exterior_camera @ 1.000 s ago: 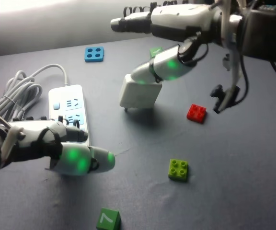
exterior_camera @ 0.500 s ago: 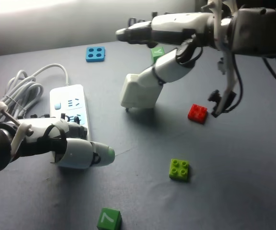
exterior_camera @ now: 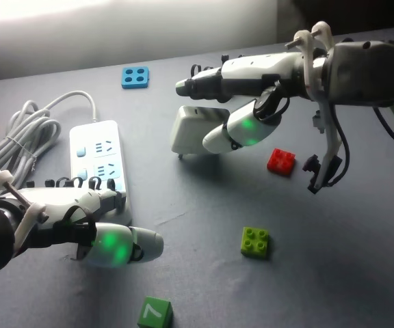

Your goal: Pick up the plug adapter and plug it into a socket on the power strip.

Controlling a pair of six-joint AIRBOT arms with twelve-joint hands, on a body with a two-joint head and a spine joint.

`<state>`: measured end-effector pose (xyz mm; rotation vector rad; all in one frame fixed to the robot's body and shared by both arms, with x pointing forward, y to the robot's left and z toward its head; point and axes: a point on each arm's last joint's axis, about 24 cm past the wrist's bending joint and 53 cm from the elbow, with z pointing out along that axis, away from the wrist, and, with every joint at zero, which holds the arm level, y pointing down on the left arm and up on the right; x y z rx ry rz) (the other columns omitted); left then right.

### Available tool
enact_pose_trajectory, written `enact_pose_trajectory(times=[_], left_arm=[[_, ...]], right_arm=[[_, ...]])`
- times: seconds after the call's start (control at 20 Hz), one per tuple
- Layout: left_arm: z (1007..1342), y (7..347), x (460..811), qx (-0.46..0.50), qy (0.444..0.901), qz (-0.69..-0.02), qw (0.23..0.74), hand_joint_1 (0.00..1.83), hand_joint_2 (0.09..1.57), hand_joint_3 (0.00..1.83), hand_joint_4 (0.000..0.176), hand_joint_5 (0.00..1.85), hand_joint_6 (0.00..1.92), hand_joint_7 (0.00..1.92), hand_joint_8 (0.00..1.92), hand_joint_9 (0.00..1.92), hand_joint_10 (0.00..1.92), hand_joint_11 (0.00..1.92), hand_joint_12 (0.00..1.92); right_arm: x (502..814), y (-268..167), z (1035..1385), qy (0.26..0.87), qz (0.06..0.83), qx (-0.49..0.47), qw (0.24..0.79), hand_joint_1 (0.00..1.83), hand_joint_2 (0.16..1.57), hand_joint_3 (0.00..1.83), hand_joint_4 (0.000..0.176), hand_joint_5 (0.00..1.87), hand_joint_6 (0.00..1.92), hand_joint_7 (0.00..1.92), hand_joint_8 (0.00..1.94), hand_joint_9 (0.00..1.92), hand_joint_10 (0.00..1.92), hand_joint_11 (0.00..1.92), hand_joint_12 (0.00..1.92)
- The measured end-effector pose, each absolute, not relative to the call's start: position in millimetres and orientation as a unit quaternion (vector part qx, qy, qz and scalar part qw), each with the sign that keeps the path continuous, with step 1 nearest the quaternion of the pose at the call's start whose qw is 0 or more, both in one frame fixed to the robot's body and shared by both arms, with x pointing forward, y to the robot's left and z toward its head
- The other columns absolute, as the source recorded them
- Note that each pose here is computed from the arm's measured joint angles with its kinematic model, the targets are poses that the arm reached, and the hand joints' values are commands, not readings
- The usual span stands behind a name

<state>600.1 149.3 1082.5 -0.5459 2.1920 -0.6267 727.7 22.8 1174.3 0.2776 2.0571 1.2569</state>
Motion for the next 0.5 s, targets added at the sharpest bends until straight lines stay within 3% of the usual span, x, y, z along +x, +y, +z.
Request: enact_pose_trajectory(times=[0.5], left_arm=[[1083.6, 151.9, 602.6, -0.217, 0.860, -0.249, 0.388, 0.00, 1.18, 0.00, 0.000, 0.10, 0.01, 0.11, 0.01, 0.09, 0.01, 0.03, 0.02]], right_arm=[[750.8, 33.2, 1171.0, 0.787, 0.482, 0.118, 0.366, 0.92, 1.21, 0.00, 0.000, 0.15, 0.01, 0.19, 0.01, 0.20, 0.00, 0.00, 0.65]])
